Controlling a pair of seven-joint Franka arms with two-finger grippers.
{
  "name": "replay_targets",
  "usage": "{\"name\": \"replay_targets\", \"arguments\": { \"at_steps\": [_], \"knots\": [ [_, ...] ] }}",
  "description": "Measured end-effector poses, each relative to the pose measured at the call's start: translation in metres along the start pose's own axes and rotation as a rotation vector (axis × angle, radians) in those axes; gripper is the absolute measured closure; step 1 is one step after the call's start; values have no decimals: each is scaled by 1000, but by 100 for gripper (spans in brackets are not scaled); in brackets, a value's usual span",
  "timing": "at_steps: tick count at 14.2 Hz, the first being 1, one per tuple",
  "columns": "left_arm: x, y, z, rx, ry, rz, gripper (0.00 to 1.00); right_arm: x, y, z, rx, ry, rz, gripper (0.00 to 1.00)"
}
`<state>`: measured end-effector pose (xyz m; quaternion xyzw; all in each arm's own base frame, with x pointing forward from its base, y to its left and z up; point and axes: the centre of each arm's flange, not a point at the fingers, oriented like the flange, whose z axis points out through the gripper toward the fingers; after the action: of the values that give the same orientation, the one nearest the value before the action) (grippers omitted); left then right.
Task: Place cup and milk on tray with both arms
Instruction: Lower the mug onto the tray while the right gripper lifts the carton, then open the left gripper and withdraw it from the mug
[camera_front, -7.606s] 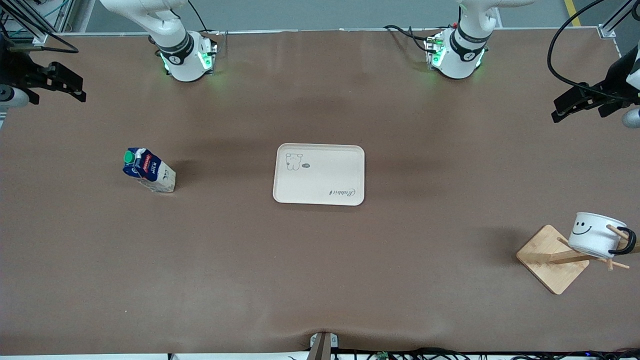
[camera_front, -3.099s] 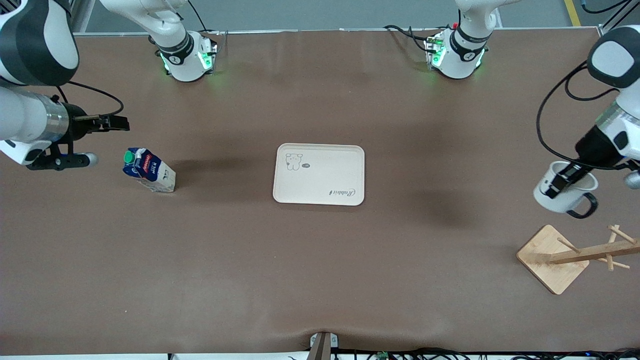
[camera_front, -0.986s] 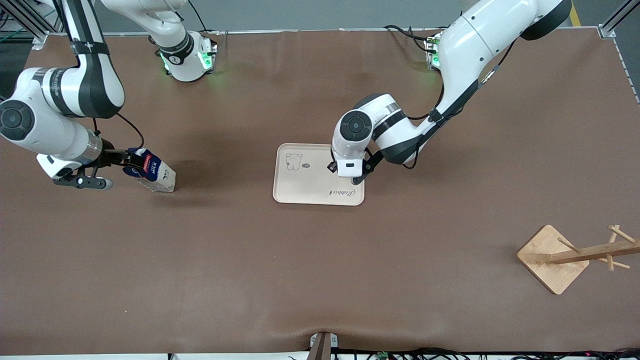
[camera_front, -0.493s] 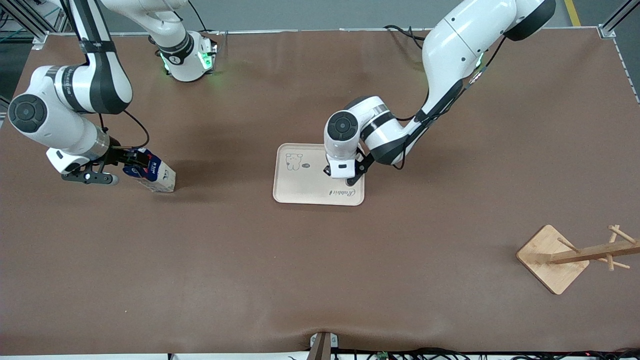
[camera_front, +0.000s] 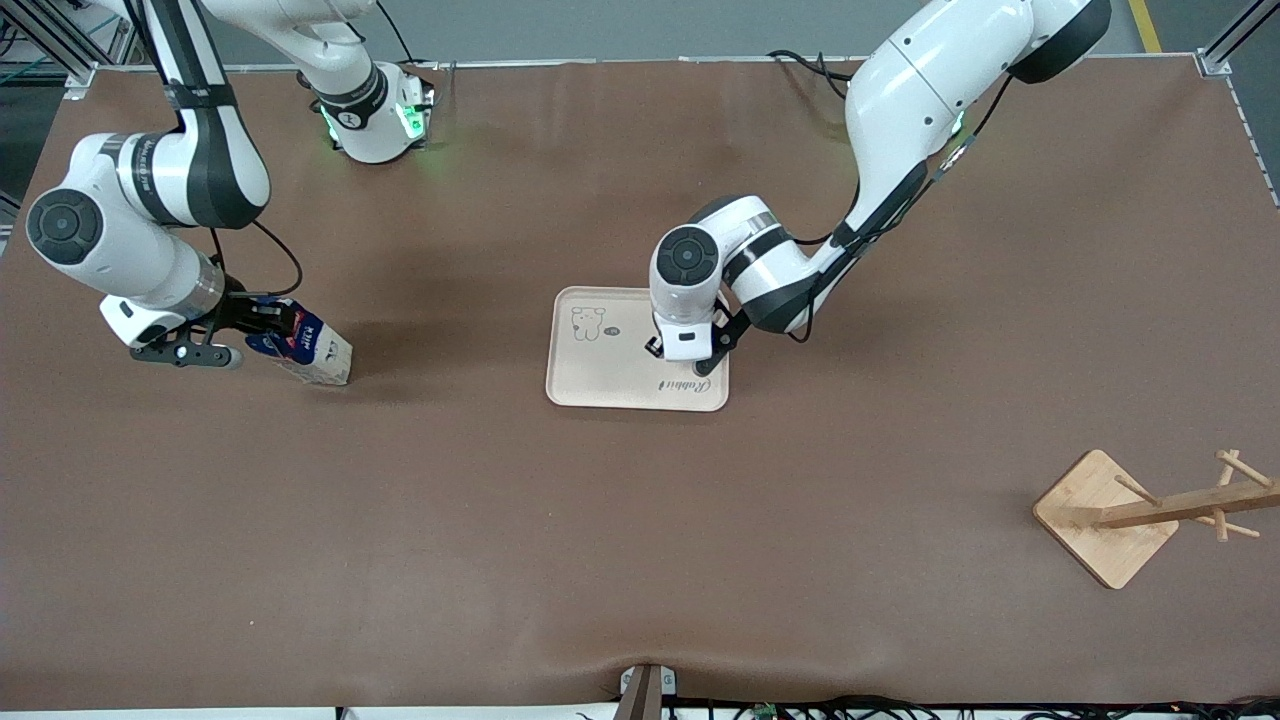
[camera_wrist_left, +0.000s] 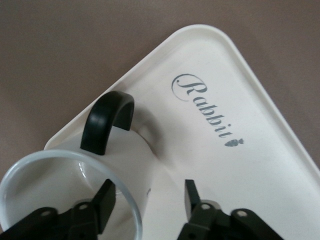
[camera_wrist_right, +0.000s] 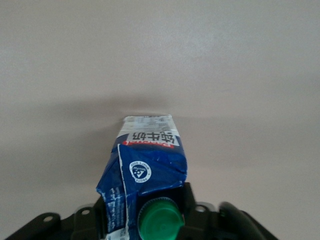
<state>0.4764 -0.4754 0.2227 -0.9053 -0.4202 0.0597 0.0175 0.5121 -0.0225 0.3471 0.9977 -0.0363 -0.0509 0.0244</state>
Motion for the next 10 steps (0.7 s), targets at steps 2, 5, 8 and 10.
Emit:
{"name": "replay_targets", "arguments": {
  "at_steps": [2,5,8,10],
  "knots": [
    [6,12,-20,-44,-2,-21,13,1,0,-9,2,22,-3,52],
    [31,30,-70,-113,13,-72,0,-3,-17,-54,-9,-55,-60,53],
    [71,31,-124,-153,50,-130,0,-15,-90,-139,-52,-141,-83,53],
    [95,24,-154,-162,81,-132,0,-26,-153,-173,-76,-99,-29,53]
  ]
}}
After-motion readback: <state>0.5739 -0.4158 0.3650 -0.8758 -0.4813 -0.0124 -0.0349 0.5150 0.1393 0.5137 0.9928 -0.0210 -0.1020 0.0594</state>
